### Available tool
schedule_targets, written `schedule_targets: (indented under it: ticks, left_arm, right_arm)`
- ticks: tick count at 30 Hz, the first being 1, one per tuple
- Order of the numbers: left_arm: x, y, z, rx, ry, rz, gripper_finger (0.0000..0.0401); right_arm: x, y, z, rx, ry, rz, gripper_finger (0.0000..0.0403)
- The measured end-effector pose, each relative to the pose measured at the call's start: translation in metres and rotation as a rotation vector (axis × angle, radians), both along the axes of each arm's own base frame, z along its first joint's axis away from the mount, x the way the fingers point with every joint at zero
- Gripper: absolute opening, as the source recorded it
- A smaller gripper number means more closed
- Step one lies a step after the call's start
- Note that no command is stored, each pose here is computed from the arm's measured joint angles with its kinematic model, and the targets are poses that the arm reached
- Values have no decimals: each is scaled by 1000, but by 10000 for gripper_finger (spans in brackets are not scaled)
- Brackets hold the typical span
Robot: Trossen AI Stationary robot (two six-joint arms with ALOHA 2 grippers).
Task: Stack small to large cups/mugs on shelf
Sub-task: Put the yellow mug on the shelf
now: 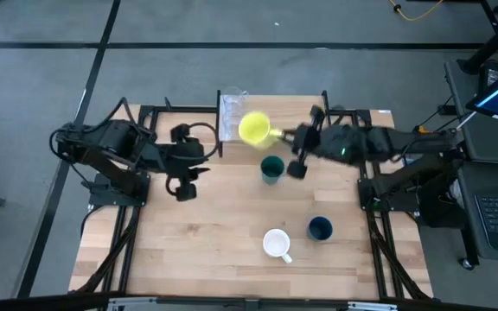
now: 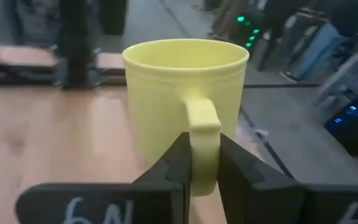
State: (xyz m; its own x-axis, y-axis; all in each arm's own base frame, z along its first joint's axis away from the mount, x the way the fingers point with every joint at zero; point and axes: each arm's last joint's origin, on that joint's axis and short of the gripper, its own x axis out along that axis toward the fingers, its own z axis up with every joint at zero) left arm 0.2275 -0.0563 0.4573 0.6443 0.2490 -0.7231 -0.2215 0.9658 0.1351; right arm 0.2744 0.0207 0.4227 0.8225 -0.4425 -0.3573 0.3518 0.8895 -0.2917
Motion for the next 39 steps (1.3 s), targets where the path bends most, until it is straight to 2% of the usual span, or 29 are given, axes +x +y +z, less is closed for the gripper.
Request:
schedule_targets:
  ticks: [5,11,13,16,21,25,33,39]
  left_arm:
    - [-8,0,1,21,13,22,111]
    - [-10,-1,-1,43,42,15,111]
    - [-9,-1,-1,48,41,19,111]
    - [-9,-1,-1,58,38,27,111]
    - [-9,0,-1,66,38,35,112]
    - [-9,3,-1,64,37,52,111]
    - [-7,8,-1,62,32,74,112]
    - [-7,8,-1,65,31,75,112]
  right_arm:
    - [-12,-44,8,-7,-11,-113,53]
    - [-28,-81,10,22,-44,-103,53]
    - [-34,-92,-5,12,-74,-119,53]
    - [-46,-108,-44,17,-129,-128,53]
    - [-60,-130,-102,25,-372,-159,53]
    - [-54,-143,-142,106,-380,-223,53]
    - [-21,-162,-169,102,-418,-252,53]
    - [-14,-174,-189,131,-360,-244,53]
